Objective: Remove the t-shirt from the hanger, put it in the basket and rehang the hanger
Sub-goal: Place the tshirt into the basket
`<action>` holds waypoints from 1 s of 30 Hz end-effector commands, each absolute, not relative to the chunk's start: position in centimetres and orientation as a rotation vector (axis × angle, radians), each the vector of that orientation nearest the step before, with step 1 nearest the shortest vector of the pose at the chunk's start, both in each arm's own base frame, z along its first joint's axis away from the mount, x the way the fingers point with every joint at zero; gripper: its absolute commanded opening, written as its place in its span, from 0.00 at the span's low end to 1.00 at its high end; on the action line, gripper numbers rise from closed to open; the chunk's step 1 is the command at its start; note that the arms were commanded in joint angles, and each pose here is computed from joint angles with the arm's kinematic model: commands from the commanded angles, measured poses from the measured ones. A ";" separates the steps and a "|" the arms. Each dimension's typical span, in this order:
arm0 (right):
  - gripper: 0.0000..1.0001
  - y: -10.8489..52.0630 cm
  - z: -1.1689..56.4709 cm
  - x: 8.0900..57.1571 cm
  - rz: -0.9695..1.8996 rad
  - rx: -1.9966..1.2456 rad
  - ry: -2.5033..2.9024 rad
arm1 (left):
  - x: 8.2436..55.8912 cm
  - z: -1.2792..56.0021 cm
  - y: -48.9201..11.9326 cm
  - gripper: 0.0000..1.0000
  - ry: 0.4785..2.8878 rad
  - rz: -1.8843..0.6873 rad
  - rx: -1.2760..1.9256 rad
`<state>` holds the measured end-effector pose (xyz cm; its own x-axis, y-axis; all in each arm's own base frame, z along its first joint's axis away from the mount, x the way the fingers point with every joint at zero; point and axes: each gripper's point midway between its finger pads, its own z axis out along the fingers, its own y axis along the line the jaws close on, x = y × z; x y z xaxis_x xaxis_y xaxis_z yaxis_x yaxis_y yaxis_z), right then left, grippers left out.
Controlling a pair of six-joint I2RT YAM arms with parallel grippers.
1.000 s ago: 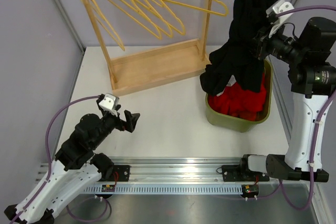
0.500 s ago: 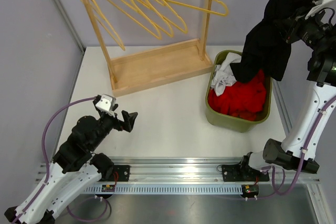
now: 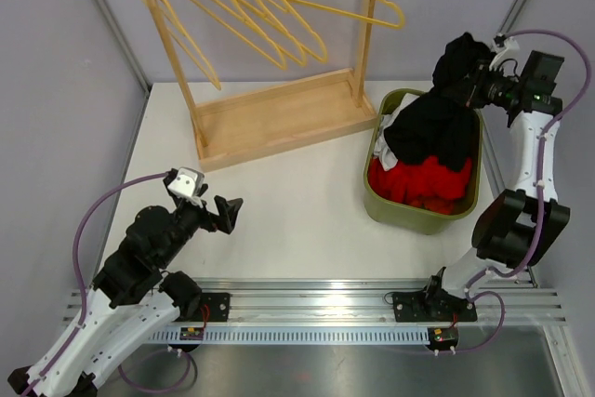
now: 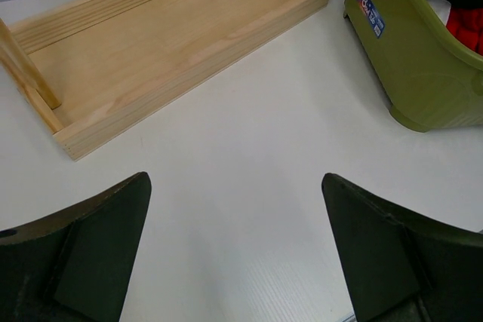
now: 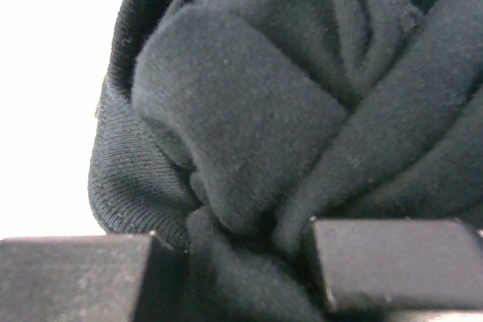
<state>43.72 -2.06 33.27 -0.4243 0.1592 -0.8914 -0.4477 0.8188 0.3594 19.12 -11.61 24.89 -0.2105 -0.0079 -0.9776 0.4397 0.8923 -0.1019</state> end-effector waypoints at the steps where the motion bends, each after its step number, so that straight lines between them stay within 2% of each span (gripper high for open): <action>1: 0.00 -3.1 29.3 44.9 0.665 -0.199 1.957 | 19.6 25.7 -11.5 0.99 1.713 -0.406 0.321; 8: 0.06 -5.6 15.4 45.2 0.624 -0.133 2.340 | 19.7 25.5 -11.6 0.99 1.725 -0.402 0.328; 12: 0.16 -6.3 10.3 44.1 0.491 -0.170 2.503 | 19.7 25.4 -11.7 0.99 1.725 -0.402 0.328; 13: 0.21 -6.6 9.1 43.7 0.441 -0.171 2.544 | 19.7 25.4 -11.7 0.99 1.726 -0.403 0.326; 16: 0.31 -7.2 7.8 43.5 0.360 -0.194 2.584 | 19.8 25.2 -11.8 0.99 1.735 -0.399 0.332; 19: 0.49 -7.3 7.0 43.4 0.307 -0.227 2.612 | 19.8 25.2 -11.8 0.99 1.738 -0.398 0.333; 20: 0.58 -7.4 7.0 43.4 0.292 -0.249 2.612 | 19.8 25.2 -11.8 0.99 1.736 -0.400 0.334; 21: 0.62 -7.4 7.4 43.4 0.279 -0.263 2.605 | 19.8 25.2 -11.7 0.99 1.737 -0.397 0.332; 23: 0.67 -7.2 8.1 43.4 0.254 -0.315 2.589 | 19.8 25.3 -11.7 0.99 1.734 -0.398 0.328; 27: 0.69 -6.6 9.0 42.7 0.097 -0.496 2.579 | 19.8 25.2 -11.7 0.99 1.737 -0.397 0.332; 30: 0.69 -6.4 7.6 41.7 -0.060 -0.690 2.622 | 19.8 25.2 -11.7 0.99 1.737 -0.399 0.333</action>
